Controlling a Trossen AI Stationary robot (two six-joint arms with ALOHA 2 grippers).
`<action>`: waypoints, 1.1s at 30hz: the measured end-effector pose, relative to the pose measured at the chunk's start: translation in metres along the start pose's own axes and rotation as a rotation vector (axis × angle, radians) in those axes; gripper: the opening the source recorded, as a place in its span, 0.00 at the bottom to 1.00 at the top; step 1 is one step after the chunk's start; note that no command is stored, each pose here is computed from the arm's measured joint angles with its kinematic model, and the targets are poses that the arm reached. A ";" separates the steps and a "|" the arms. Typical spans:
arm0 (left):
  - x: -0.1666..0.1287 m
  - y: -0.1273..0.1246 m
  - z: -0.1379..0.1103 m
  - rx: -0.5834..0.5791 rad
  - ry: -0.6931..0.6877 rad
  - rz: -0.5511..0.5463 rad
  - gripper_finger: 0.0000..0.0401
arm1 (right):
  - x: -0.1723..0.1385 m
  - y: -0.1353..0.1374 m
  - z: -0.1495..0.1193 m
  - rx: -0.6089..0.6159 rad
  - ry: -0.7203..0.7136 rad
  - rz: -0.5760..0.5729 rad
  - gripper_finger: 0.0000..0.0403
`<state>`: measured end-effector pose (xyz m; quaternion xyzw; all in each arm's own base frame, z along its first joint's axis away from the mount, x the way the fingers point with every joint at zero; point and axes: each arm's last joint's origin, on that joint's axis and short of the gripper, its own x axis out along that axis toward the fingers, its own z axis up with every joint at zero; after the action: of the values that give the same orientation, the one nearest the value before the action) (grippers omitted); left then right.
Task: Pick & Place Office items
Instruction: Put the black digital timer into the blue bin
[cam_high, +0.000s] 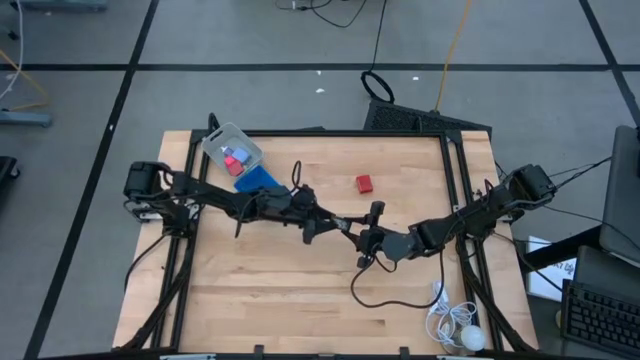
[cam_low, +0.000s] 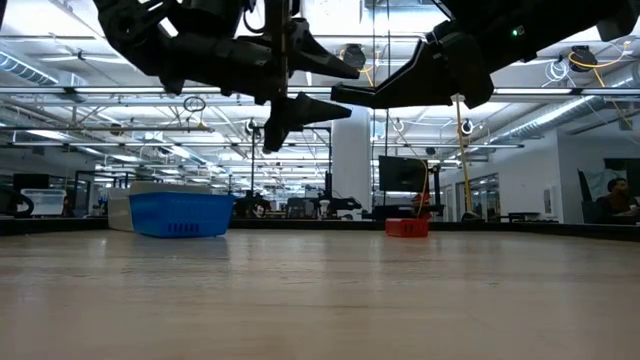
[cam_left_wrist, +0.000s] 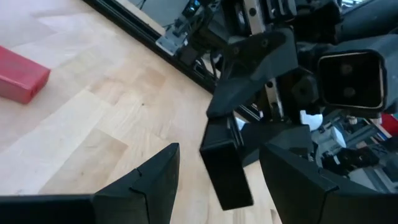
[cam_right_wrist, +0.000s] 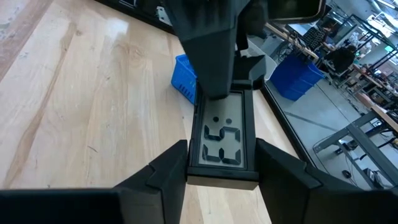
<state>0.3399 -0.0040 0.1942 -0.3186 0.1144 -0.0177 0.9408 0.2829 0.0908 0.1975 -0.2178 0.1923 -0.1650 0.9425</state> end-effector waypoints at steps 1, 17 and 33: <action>0.000 0.000 0.000 0.000 0.000 -0.002 0.56 | 0.000 0.000 0.000 0.000 0.000 0.000 0.39; 0.000 -0.001 0.000 0.012 0.014 -0.025 0.56 | 0.000 0.000 0.000 0.000 0.000 0.000 0.39; 0.000 -0.001 0.001 0.017 0.012 -0.025 0.43 | 0.000 0.000 0.000 0.000 0.001 0.000 0.40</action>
<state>0.3401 -0.0045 0.1953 -0.3120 0.1162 -0.0323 0.9424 0.2829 0.0906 0.1974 -0.2176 0.1927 -0.1649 0.9425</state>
